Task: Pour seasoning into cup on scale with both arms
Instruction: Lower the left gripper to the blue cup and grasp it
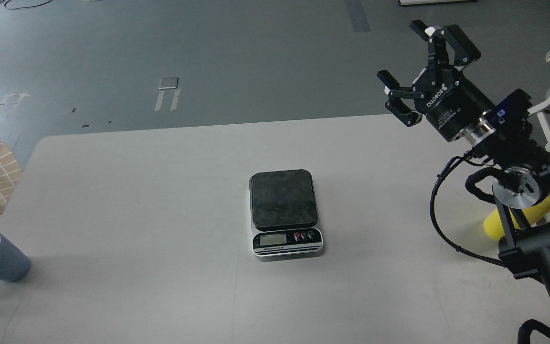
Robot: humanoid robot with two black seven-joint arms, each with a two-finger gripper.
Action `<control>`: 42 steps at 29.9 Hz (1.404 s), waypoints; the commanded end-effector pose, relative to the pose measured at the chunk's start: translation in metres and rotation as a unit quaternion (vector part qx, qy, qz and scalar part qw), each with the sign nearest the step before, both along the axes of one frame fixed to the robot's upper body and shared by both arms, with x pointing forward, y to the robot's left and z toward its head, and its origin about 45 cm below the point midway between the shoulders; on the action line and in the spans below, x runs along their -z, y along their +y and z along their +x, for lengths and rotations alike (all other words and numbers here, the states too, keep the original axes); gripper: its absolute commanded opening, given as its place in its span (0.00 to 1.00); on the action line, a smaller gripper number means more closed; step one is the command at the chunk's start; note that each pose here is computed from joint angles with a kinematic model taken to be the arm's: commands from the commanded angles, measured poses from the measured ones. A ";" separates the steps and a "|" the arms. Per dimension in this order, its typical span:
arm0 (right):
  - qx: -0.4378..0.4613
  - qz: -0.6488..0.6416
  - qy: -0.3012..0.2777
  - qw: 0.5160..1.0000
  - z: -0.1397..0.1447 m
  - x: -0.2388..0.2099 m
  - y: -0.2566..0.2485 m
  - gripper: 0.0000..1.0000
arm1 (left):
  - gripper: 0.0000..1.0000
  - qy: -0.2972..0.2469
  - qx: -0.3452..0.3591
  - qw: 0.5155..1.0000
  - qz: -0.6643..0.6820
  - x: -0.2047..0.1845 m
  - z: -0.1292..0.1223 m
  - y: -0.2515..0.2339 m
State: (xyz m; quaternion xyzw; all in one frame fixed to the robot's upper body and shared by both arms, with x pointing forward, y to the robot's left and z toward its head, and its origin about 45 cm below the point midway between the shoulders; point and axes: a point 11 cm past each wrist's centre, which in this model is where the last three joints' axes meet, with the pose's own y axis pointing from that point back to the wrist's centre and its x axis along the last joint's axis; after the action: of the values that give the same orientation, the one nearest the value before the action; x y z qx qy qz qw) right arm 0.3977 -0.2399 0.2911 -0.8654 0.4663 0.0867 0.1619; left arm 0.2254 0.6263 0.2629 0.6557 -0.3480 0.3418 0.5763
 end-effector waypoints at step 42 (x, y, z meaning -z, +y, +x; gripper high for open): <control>0.001 -0.007 0.004 1.000 -0.001 0.004 0.000 1.00 | 0.99 0.052 0.003 0.997 -0.058 0.053 -0.025 -0.026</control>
State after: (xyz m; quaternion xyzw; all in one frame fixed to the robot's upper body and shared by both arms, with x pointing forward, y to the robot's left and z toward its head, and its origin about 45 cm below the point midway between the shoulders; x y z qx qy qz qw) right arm 0.3972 -0.2393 0.2869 -0.8655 0.4684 0.0874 0.1547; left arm 0.2005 0.6019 0.2125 0.6389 -0.3005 0.3247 0.6293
